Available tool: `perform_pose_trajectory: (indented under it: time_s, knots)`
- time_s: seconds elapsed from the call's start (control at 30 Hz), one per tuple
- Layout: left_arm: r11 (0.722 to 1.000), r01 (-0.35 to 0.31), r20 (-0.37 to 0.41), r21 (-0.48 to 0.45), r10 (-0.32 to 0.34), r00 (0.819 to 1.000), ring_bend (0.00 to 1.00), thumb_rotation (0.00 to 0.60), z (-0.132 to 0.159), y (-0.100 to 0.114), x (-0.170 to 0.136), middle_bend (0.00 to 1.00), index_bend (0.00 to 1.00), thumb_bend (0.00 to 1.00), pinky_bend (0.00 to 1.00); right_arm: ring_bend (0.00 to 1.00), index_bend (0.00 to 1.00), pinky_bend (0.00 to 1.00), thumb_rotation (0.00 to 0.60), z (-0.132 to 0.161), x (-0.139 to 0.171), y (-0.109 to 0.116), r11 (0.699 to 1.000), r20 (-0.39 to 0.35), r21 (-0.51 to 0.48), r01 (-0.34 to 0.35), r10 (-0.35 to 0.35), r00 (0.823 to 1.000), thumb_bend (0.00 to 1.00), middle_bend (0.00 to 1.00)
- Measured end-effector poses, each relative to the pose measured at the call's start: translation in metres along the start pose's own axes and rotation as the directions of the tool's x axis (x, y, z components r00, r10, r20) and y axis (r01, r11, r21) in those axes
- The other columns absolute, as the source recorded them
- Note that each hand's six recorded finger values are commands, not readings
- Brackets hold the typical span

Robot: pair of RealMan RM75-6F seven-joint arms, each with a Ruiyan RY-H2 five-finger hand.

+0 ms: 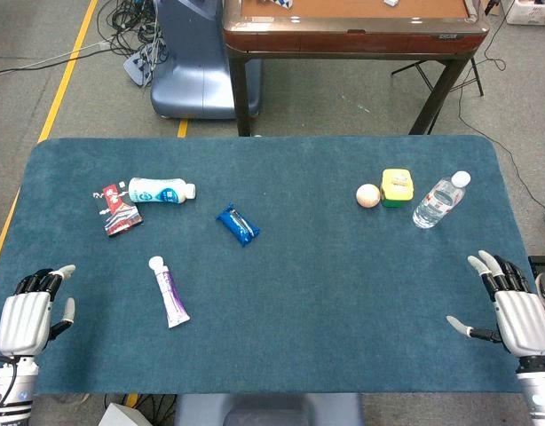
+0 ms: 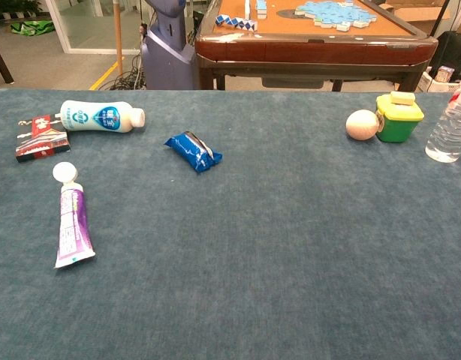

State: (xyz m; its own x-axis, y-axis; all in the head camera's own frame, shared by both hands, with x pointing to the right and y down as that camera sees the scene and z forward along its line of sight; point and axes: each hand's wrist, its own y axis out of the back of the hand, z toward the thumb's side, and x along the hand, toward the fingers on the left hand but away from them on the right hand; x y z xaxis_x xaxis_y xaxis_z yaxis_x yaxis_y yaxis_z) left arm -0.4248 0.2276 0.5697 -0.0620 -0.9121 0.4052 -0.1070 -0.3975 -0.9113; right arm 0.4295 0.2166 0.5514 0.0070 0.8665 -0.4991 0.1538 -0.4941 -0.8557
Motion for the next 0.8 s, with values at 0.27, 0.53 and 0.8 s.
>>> perform_pose_trajectory:
  time_s: [0.27,0.53,0.8]
  knots:
    - [1.000,0.008,0.013,0.001,-0.008,1.000,0.18,0.600,0.001,-0.001,-0.001,0.30,0.22,0.47,0.18,0.00,0.09,0.00,0.466,0.003,-0.002,0.001,1.000,-0.013,-0.001,0.002,-0.002,1.000,0.05,0.07]
    - [0.999,0.042,0.136,-0.034,-0.037,0.990,0.20,0.600,0.017,0.001,0.007,0.31,0.27,0.47,0.18,0.00,0.09,0.00,0.467,0.010,-0.009,0.025,0.997,-0.044,0.018,0.076,-0.075,0.996,0.05,0.07]
    - [0.976,0.187,0.418,-0.114,-0.123,0.900,0.22,0.600,0.060,-0.004,0.023,0.34,0.29,0.47,0.18,0.00,0.09,0.00,0.466,0.023,-0.015,0.053,0.992,-0.077,0.047,0.120,-0.116,0.990,0.05,0.07]
